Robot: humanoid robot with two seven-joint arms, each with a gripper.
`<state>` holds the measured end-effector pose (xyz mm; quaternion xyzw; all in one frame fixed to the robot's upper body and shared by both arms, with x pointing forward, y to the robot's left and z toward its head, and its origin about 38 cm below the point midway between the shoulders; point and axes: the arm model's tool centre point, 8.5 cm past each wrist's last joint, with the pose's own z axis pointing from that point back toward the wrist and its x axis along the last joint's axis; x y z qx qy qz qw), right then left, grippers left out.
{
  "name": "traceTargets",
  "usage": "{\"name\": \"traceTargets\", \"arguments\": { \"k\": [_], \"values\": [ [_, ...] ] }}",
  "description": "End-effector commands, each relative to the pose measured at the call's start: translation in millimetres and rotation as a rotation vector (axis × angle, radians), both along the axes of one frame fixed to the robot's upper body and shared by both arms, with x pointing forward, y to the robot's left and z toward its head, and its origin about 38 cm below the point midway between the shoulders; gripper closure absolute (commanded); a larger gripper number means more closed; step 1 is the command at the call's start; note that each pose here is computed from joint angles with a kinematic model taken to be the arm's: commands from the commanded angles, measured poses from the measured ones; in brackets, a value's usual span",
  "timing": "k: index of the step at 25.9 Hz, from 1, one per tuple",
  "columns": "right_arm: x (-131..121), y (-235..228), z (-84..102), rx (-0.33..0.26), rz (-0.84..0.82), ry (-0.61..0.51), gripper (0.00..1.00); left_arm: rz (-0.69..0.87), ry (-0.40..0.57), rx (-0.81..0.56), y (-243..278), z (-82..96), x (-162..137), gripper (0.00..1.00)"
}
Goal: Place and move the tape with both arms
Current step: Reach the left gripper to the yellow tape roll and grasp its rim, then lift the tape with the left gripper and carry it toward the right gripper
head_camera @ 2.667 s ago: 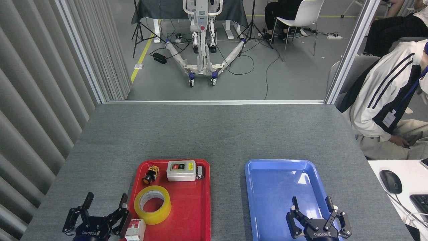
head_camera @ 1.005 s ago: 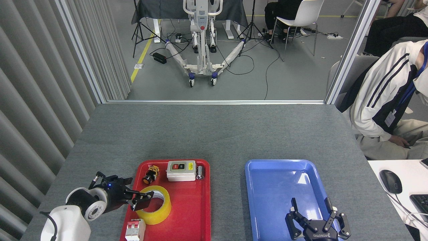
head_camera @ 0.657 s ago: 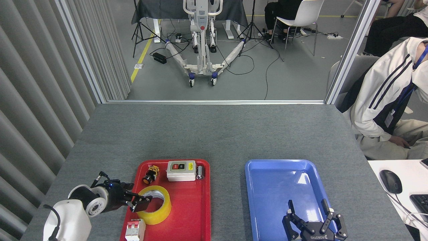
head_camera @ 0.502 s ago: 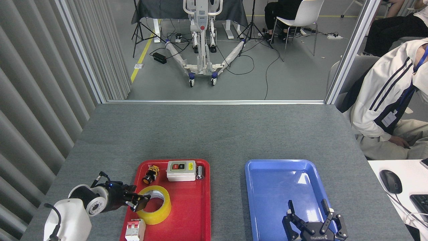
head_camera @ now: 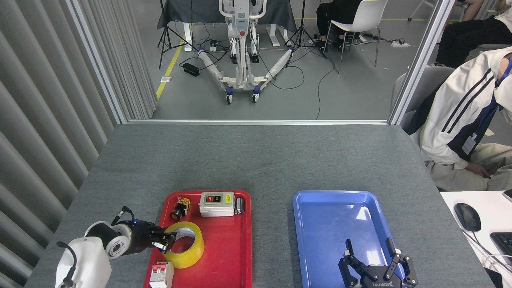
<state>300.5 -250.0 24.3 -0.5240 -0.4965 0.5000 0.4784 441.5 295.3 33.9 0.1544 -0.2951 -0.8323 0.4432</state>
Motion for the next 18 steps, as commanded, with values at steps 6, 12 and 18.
{"name": "traceTargets", "arguments": {
  "k": [6,12,18],
  "values": [
    [0.0,1.5,1.7,0.001,0.004,-0.013,0.0,-0.082,-0.013,-0.02,-6.8,7.8,2.8,1.0],
    [0.0,0.9,1.3,0.0,0.002,-0.012,0.0,-0.082,-0.09,-0.085,-11.8,29.5,9.6,1.0],
    [-0.3,2.4,6.2,0.002,0.013,-0.067,0.0,-0.086,-0.22,-0.699,-66.1,71.8,11.1,1.0]
  ]
}}
